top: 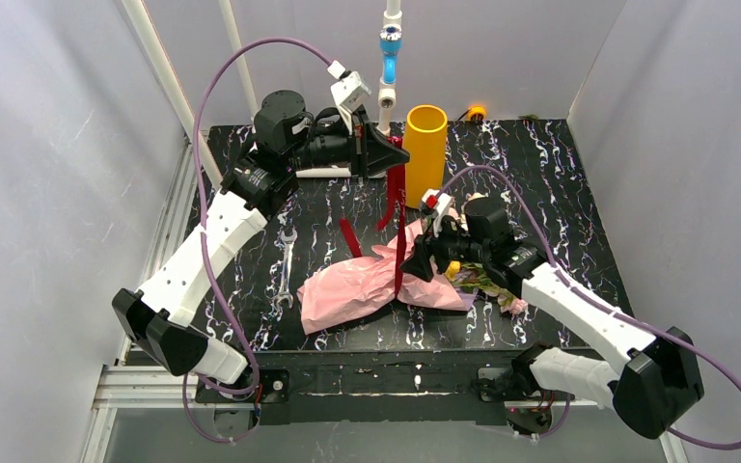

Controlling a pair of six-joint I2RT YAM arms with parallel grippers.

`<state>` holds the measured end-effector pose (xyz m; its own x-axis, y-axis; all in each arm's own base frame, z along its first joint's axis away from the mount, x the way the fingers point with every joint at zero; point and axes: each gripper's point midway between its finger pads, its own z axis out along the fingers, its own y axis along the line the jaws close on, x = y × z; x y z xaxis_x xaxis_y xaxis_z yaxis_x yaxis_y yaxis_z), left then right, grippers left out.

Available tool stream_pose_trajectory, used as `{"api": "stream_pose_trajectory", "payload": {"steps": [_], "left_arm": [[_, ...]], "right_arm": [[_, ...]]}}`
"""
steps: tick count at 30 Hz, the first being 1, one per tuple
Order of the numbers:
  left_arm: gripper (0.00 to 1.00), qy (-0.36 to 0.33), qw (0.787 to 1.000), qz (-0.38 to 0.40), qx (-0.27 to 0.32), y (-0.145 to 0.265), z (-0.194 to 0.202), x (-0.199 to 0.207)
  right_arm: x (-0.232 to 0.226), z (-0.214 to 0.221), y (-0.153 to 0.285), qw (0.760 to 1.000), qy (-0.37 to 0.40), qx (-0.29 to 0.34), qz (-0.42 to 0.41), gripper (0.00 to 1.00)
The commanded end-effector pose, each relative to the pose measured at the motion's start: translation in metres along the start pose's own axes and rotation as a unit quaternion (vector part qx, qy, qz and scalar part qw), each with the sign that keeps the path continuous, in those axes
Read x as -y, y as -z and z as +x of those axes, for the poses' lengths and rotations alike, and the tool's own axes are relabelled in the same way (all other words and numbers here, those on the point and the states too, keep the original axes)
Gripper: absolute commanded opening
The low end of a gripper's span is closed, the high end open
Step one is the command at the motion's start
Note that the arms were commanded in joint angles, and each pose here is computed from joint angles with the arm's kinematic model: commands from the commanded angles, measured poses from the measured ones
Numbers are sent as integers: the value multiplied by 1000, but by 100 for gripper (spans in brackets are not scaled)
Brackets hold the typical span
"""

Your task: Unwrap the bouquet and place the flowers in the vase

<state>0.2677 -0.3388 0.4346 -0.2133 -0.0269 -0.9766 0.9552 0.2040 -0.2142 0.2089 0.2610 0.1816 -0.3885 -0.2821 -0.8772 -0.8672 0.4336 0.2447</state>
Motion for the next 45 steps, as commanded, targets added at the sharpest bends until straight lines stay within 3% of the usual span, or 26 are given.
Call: {"api": "stream_pose_trajectory", "payload": {"steps": [1, 6, 9, 12, 16, 21, 27, 33, 41, 43, 45], "left_arm": [[0, -9, 1000, -7, 27, 9, -25, -4], [0, -9, 999, -23, 37, 16, -32, -15], [0, -10, 999, -26, 40, 19, -35, -18], [0, -10, 999, -30, 43, 22, -34, -21], [0, 2, 997, -54, 46, 30, -33, -34], [0, 7, 992, -126, 1, 43, 5, -70], [0, -18, 992, -108, -58, 57, 73, -67], [0, -25, 995, -62, -67, 62, 103, -49], [22, -64, 995, 37, -64, 58, 112, -12], [34, -80, 993, 52, -65, 54, 113, -5], [53, -93, 991, 63, -68, 48, 117, 1]], "right_arm": [[-10, -16, -13, 999, 0, 34, -25, 66], [-9, -10, -23, 999, 0, 30, -24, 42], [-12, -15, -31, 999, -16, 35, -28, 41], [-20, -21, -40, 998, -20, 42, -32, 30], [-22, -27, -39, 999, -12, 38, -31, 1], [-22, -63, -23, 998, 16, 60, -8, 1], [-20, -138, 5, 991, 71, 110, 21, 1], [-26, -206, 34, 978, 114, 172, 38, 1], [-33, -267, 58, 960, 159, 222, 56, 1], [-37, -283, 65, 955, 167, 237, 58, 1], [-41, -295, 70, 951, 174, 249, 56, 1]]}}
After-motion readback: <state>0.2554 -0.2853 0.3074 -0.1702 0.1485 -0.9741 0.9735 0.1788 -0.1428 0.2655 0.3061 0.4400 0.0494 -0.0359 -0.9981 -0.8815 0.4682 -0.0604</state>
